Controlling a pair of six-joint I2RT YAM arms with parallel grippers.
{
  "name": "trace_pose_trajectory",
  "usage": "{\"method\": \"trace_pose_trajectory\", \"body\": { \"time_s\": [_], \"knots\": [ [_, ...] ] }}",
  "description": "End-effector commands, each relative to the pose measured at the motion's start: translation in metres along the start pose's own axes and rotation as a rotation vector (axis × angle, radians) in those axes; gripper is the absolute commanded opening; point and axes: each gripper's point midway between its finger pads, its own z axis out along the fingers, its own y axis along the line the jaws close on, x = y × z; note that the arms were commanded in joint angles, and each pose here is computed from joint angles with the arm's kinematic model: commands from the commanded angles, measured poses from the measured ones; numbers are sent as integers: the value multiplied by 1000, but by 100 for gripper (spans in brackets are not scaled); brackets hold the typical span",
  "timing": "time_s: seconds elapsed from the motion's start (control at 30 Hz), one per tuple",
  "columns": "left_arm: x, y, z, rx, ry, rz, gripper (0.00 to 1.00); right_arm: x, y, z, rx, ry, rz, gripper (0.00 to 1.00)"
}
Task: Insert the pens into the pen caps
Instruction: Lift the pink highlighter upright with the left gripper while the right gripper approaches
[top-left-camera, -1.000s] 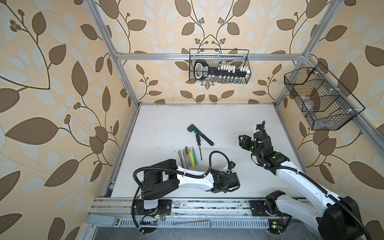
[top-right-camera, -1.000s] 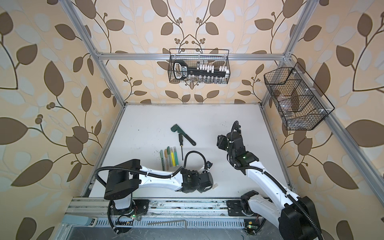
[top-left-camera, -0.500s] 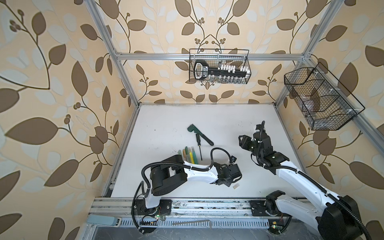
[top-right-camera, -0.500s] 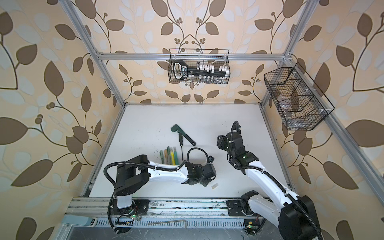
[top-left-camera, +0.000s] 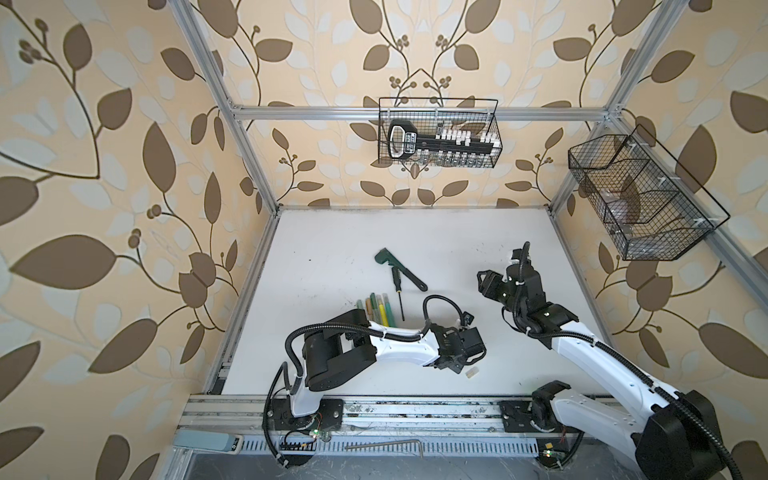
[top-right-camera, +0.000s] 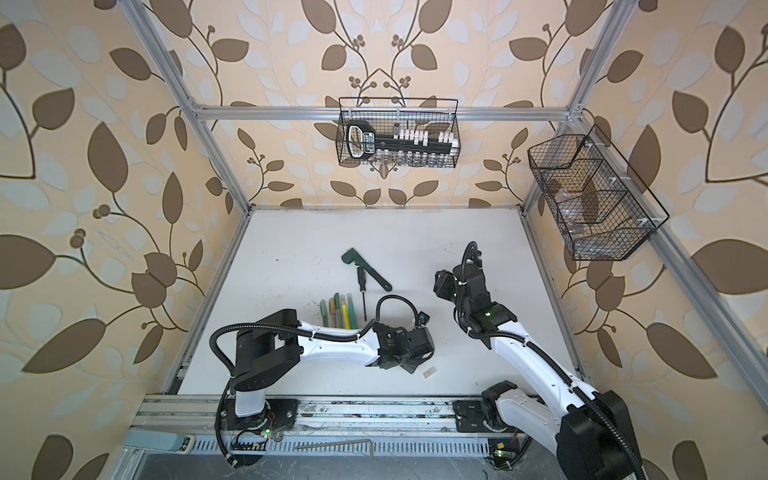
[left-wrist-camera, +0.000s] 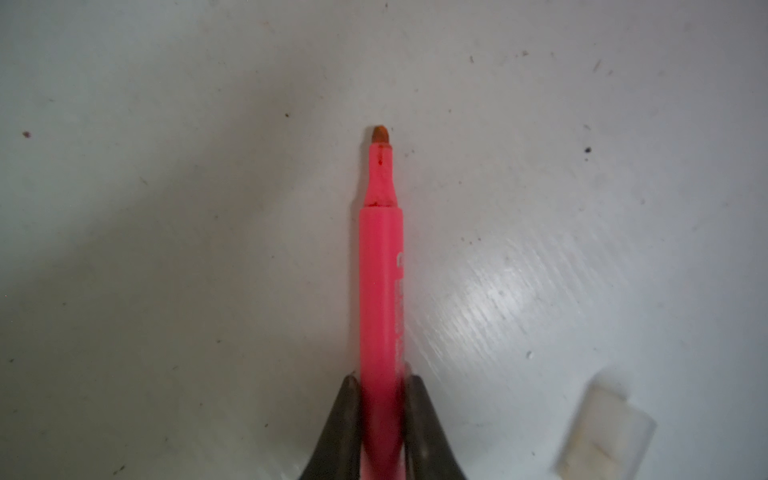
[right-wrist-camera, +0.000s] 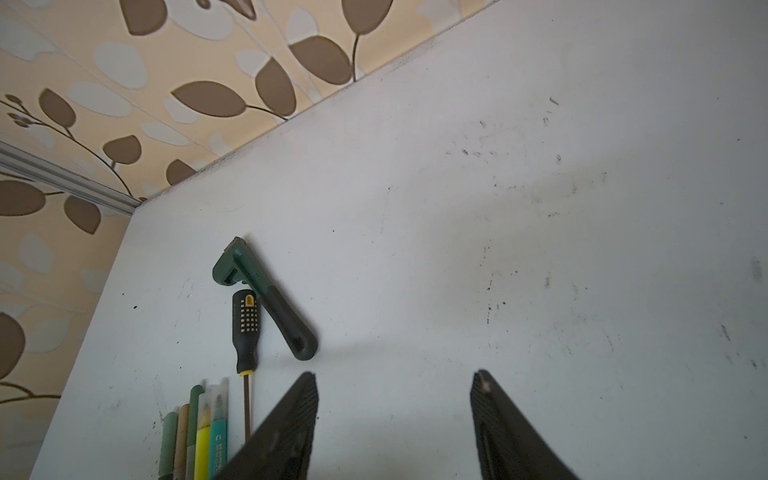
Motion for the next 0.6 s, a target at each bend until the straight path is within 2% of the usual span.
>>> {"method": "trace_pose_trajectory", "body": {
  "time_s": [0.0,0.33,0.47,0.57],
  "knots": [
    [6,15,7,-69,39,-13,17,-11,5,-6,-16,-21,18,60],
    [6,17,12,-79,59,-19,8,-13,1,-9,-5,-39,27,60],
    [-4,23,-2,-34,39,-70,0,-13,-1,-10,-8,-45,44,59],
    [-16,38,-24,-1,17,-131,0,-14,-6,-12,-2,-64,58,58]
  ]
}}
